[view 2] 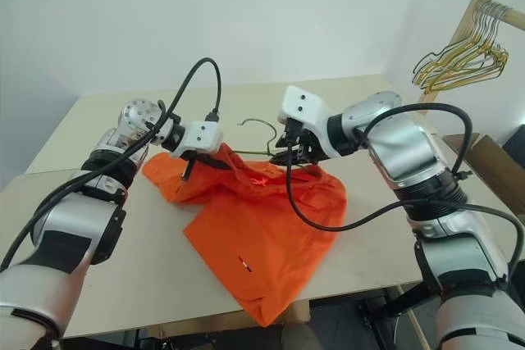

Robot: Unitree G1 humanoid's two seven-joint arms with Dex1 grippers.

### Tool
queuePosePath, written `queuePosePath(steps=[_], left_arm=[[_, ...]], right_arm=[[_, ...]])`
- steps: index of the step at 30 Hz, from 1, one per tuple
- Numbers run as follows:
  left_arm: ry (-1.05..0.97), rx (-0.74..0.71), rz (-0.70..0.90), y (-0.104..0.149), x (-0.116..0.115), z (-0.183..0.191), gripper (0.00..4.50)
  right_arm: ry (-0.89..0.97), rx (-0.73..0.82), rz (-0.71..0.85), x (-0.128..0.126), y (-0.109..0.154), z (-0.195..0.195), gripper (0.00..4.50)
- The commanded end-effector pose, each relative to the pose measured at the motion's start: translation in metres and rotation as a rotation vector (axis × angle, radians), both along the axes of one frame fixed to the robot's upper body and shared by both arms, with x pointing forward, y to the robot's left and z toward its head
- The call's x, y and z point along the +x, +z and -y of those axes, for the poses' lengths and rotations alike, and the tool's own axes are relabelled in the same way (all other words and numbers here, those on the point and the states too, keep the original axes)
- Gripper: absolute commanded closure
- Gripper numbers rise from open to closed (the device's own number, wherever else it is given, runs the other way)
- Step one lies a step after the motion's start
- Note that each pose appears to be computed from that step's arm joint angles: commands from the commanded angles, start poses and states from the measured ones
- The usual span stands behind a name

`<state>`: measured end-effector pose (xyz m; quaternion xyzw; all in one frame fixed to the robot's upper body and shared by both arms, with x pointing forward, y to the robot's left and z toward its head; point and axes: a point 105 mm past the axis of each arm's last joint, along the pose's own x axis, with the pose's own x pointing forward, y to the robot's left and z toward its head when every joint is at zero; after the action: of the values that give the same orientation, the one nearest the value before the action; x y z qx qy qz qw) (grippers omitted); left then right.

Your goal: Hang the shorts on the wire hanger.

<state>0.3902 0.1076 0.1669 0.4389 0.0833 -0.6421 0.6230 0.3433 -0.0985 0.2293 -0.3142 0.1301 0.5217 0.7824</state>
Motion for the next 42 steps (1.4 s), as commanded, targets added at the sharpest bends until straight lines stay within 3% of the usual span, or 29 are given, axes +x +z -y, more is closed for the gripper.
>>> queuePosePath(steps=[1,4,7,10,12,21,24,35,39,42], left_arm=[[0.025,-0.059,0.014,0.012,0.002,-0.004,4.5],[0.037,-0.069,0.01,0.012,0.003,-0.003,4.5],[0.043,-0.078,0.011,0.013,0.004,-0.003,4.5],[0.045,-0.085,0.014,0.014,0.004,-0.002,4.5],[0.046,-0.086,0.015,0.015,0.005,-0.002,4.5],[0.04,-0.091,0.019,0.016,0.004,-0.002,4.5],[0.042,-0.09,0.021,0.017,0.004,-0.004,4.5],[0.032,-0.118,0.028,0.02,0.001,-0.005,4.5],[0.01,-0.147,0.031,0.022,-0.002,-0.005,4.5],[-0.007,-0.175,0.015,0.025,-0.005,-0.005,3.68]], right_arm=[[-0.063,0.061,0.096,-0.008,0.032,0.024,1.01],[-0.106,0.085,0.121,-0.019,0.04,0.043,0.02],[-0.147,0.059,0.137,-0.03,0.039,0.058,0.02],[-0.146,-0.071,0.111,-0.041,0.012,0.065,0.02],[-0.141,-0.08,0.074,-0.043,0.0,0.063,0.02],[-0.189,-0.177,0.021,-0.014,-0.043,0.053,0.02],[-0.183,-0.167,-0.001,-0.01,-0.047,0.047,0.61],[-0.141,-0.16,-0.046,-0.012,-0.052,0.041,4.48],[-0.131,-0.148,-0.062,-0.014,-0.053,0.04,4.48],[-0.113,-0.119,-0.085,-0.018,-0.051,0.037,4.5]])
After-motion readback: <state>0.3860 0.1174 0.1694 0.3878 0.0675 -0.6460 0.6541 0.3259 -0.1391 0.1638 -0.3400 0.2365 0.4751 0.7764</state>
